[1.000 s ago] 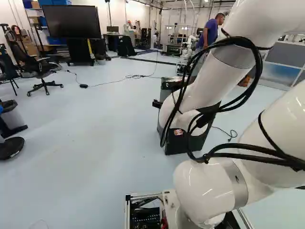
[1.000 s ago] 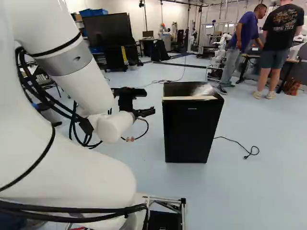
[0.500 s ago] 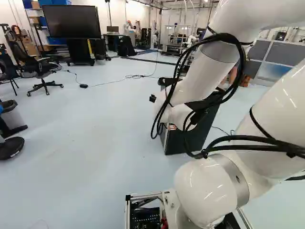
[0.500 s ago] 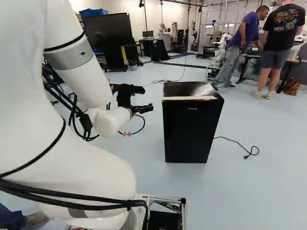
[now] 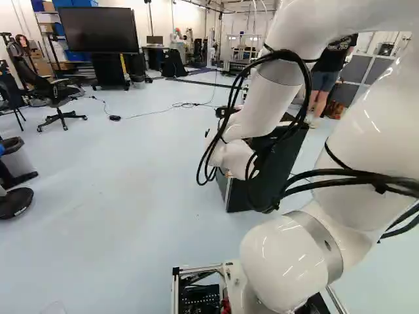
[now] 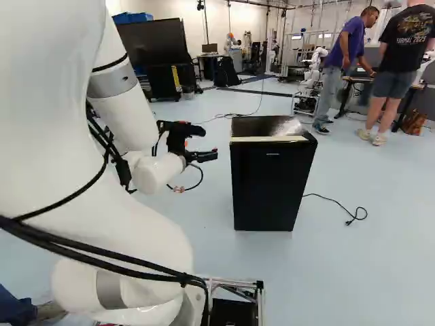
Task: Grab a drink from the fridge
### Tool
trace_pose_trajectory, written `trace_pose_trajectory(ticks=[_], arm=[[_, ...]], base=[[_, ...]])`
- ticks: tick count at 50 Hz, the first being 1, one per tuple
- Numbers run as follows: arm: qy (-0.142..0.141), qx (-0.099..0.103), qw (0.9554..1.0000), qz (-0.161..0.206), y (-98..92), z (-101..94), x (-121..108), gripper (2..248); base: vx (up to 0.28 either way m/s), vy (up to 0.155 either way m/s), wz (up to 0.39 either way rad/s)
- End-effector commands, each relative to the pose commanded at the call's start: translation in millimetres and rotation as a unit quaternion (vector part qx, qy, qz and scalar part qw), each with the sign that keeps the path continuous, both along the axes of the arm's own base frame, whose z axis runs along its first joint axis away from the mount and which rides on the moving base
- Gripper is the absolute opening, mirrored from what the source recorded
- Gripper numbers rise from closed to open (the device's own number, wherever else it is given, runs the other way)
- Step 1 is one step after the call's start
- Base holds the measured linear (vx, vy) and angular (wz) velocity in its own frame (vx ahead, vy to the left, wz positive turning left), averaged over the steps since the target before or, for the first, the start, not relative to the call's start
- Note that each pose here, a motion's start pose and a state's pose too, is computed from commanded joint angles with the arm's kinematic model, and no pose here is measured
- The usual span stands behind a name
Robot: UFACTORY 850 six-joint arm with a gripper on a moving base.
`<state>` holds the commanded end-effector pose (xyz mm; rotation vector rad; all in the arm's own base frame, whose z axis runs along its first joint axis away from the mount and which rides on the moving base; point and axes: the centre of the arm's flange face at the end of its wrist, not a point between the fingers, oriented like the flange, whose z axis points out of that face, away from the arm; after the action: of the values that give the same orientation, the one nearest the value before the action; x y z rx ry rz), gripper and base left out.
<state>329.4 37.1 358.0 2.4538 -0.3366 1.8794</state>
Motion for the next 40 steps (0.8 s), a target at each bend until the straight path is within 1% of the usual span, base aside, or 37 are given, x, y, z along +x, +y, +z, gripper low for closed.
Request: trace_pose_trajectory(ticks=[16,30,40], arm=[[-0.008,-0.001,0.9985,-0.054,-8.1,-10.3,3.1,247],[-0.014,-0.006,0.9948,-0.101,-13.4,-20.0,11.5,247],[-0.015,-0.011,0.9922,-0.123,-12.7,-28.1,20.2,247]], base=[[0.000,0.000,0.000],[0.000,0.000,0.000],[0.000,0.000,0.000]])
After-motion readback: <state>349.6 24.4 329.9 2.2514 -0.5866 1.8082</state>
